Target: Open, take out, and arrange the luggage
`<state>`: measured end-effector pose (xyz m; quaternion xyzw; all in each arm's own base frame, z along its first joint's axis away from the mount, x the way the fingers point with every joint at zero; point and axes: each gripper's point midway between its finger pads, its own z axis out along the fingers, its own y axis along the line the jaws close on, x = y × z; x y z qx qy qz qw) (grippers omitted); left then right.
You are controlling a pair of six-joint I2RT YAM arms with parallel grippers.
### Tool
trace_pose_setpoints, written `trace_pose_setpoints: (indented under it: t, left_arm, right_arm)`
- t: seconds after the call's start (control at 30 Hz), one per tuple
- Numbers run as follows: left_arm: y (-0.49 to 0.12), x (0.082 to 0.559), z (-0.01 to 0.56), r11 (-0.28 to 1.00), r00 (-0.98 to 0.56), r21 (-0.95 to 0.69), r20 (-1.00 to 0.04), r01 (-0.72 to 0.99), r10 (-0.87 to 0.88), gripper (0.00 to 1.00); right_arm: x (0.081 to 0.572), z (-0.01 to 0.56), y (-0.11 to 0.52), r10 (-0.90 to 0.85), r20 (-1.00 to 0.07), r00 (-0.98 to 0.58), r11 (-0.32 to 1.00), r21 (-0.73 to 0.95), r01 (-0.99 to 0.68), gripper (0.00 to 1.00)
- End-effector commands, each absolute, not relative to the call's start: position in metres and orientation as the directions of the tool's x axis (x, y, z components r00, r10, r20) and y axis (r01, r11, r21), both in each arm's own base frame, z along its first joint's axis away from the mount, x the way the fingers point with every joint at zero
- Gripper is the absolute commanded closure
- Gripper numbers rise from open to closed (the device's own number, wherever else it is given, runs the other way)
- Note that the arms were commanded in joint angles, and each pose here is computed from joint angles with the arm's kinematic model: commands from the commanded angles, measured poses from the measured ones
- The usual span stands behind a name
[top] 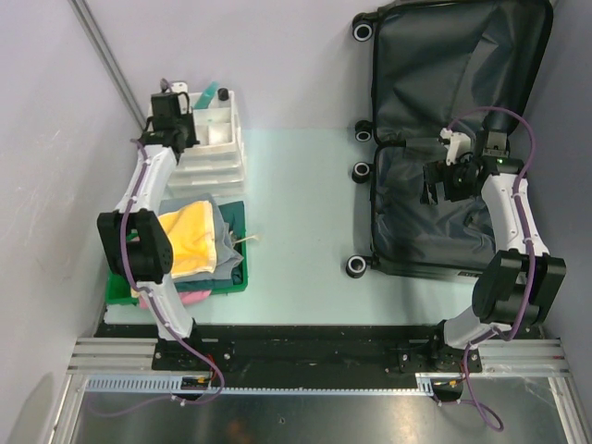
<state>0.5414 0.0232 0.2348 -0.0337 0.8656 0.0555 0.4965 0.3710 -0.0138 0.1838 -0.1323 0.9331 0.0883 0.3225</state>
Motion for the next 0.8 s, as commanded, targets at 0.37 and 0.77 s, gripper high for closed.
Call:
trace_pose_setpoints:
  t: [0.37,0.77]
  left_arm:
    - [0.034,0.542,0.335,0.988,-0.253,0.151,-0.955,0.039,0.156,0.37]
    - [0.023,0.540,0.411,0.966,-0.078,0.243,-0.965,0.088,0.250,0.11]
  right_arm:
    - [0.379,0.198,-0.012,-0.193,-0.653,-0.732,0.941,0.087,-0.326,0.00]
    - [0.385,0.199,-0.011,-0.177,-0.655,-0.735,0.942,0.105,-0.320,0.00]
